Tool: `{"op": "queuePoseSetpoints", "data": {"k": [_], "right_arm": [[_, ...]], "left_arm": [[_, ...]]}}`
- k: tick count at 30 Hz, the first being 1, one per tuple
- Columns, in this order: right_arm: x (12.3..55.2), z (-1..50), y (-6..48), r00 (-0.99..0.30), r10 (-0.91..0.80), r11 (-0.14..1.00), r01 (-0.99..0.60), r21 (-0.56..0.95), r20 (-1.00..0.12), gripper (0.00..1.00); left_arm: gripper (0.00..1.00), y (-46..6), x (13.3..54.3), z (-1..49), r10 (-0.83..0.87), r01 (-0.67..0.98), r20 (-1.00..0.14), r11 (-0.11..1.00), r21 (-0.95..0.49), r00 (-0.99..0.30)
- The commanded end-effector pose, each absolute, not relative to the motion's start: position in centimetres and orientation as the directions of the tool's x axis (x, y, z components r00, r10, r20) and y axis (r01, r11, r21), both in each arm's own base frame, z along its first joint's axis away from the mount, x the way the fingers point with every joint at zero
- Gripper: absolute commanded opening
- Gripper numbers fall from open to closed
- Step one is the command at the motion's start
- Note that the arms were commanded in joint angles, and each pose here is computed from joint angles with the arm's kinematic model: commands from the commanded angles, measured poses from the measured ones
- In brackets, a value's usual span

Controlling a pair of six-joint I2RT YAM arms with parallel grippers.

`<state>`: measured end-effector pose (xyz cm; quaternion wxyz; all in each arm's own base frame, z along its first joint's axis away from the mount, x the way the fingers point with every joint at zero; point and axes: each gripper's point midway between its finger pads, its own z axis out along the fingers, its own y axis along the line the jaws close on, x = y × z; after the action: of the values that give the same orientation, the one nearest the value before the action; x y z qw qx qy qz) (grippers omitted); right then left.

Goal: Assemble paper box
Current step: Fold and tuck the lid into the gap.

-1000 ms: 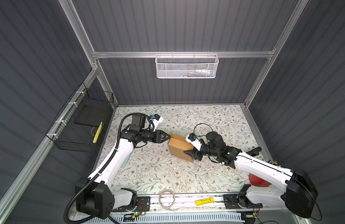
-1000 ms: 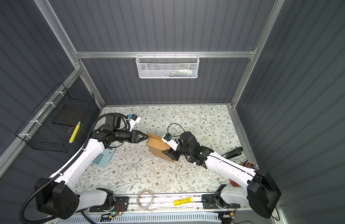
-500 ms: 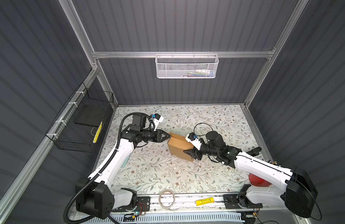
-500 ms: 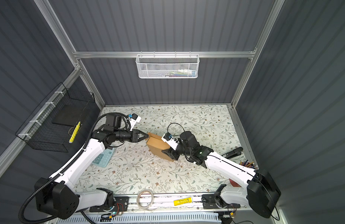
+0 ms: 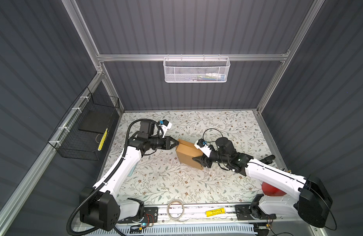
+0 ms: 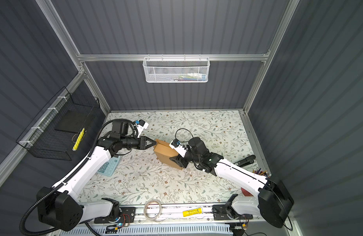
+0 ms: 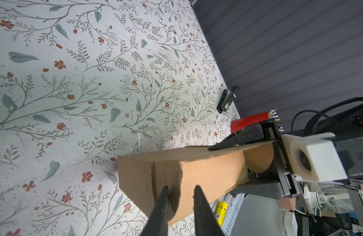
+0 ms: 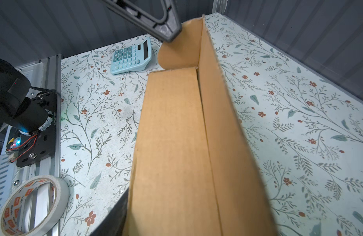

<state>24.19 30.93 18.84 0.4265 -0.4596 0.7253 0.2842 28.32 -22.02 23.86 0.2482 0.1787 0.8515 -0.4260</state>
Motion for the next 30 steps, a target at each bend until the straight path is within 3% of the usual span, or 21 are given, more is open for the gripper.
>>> {"op": "queuePoseSetpoints", "data": {"k": [1,18,30], "right_arm": [[25.0,20.5,31.5,-0.192,-0.394,0.421,-0.907,0.009,-0.899,0.39],[24.6,20.7,31.7,-0.185,-0.393,0.397,-0.918,0.016,-0.901,0.39],[24.1,20.8,31.6,-0.180,-0.385,0.383,-0.924,0.021,-0.905,0.39]], "left_arm": [[0.22,-22.3,27.6,24.3,0.088,0.518,-0.577,0.564,-0.643,-0.812],[0.23,-21.5,27.9,23.6,0.089,0.492,-0.570,0.622,-0.609,-0.817],[0.16,-20.9,28.2,23.5,0.088,0.481,-0.577,0.661,-0.576,-0.812]]}}
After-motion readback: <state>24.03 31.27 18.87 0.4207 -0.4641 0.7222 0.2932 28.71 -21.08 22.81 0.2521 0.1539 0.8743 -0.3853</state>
